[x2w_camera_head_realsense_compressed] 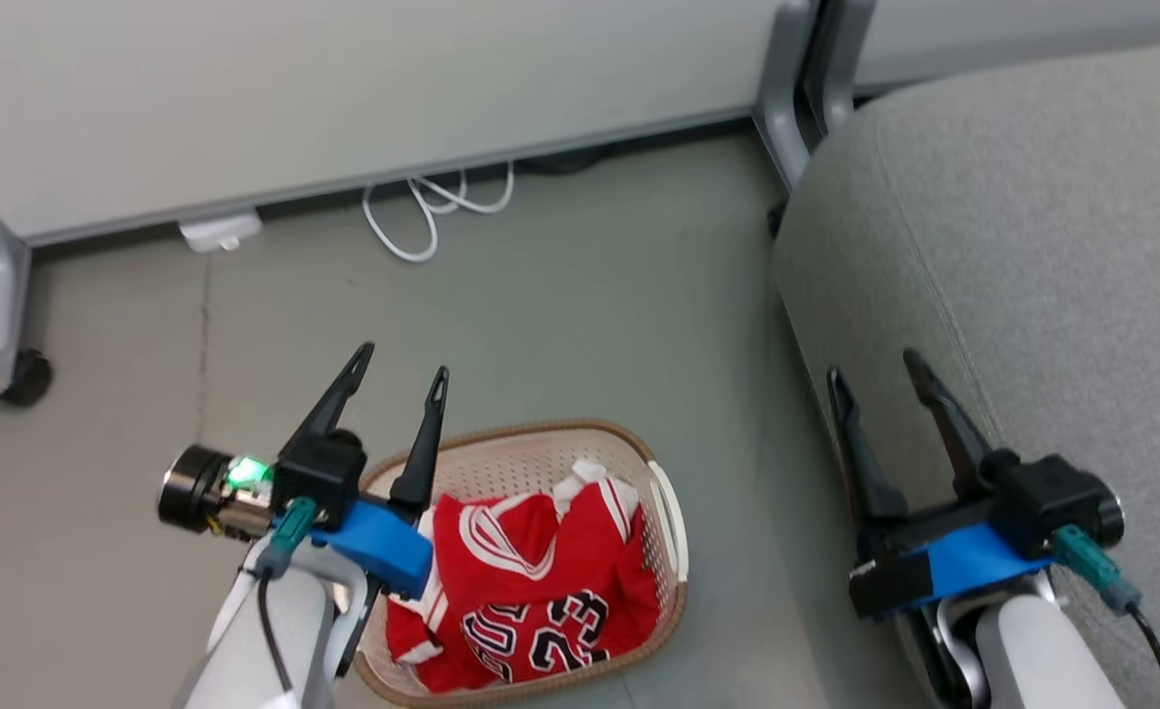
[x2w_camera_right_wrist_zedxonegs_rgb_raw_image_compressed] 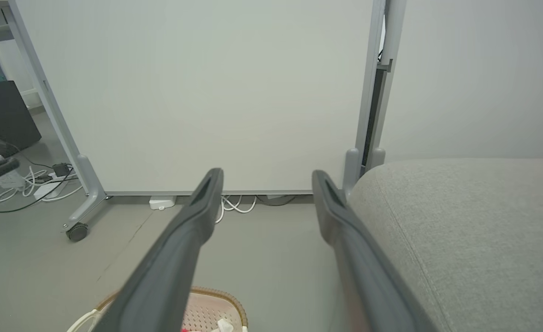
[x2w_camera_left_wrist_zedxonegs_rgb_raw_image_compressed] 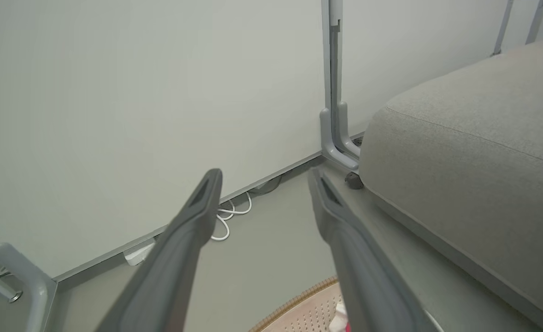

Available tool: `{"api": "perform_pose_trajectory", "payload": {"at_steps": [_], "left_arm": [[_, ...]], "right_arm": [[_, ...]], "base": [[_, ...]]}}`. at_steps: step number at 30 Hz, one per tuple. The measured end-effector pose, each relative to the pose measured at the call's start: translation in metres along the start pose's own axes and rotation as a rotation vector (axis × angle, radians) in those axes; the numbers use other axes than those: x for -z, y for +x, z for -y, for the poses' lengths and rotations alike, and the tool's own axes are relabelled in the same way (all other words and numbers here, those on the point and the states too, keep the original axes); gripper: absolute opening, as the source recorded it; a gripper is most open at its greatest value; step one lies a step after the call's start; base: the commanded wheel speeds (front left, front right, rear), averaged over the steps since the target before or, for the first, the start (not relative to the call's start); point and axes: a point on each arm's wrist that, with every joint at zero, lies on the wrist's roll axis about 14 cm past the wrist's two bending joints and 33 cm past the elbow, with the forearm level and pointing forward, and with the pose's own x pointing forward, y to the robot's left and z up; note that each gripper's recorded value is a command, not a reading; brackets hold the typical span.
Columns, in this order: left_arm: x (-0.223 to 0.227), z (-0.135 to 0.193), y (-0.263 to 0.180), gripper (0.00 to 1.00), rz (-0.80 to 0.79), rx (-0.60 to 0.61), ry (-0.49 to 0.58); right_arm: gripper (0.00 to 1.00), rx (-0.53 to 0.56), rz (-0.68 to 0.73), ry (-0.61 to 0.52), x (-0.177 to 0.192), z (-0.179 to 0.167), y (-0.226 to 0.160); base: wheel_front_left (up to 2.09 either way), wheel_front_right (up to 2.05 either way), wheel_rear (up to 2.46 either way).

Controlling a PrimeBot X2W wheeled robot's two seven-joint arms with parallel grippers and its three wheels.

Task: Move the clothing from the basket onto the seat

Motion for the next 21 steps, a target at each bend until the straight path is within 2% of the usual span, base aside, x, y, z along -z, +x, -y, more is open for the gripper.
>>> {"api": "perform_pose_trajectory", "payload": {"at_steps": [10,16,21], "left_arm": [[0.092,0.047,0.044,1.00,-0.247,0.315,0.103],[0.179,0.085,0.041,1.00,-0.472,0.561,0.182],[0.216,0.095,0.033,1.00,-0.575,0.657,0.226]], "right_arm": [[1.00,0.038,-0.008,-0.009,0.014,0.025,0.035],[1.00,0.086,-0.069,-0.022,0.045,0.050,0.046],[1.00,0.094,-0.096,-0.024,0.061,0.056,0.052]], "base": [[0.00,0.00,0.00],[0.00,0.00,0.00],[0.00,0.00,0.00]]}}
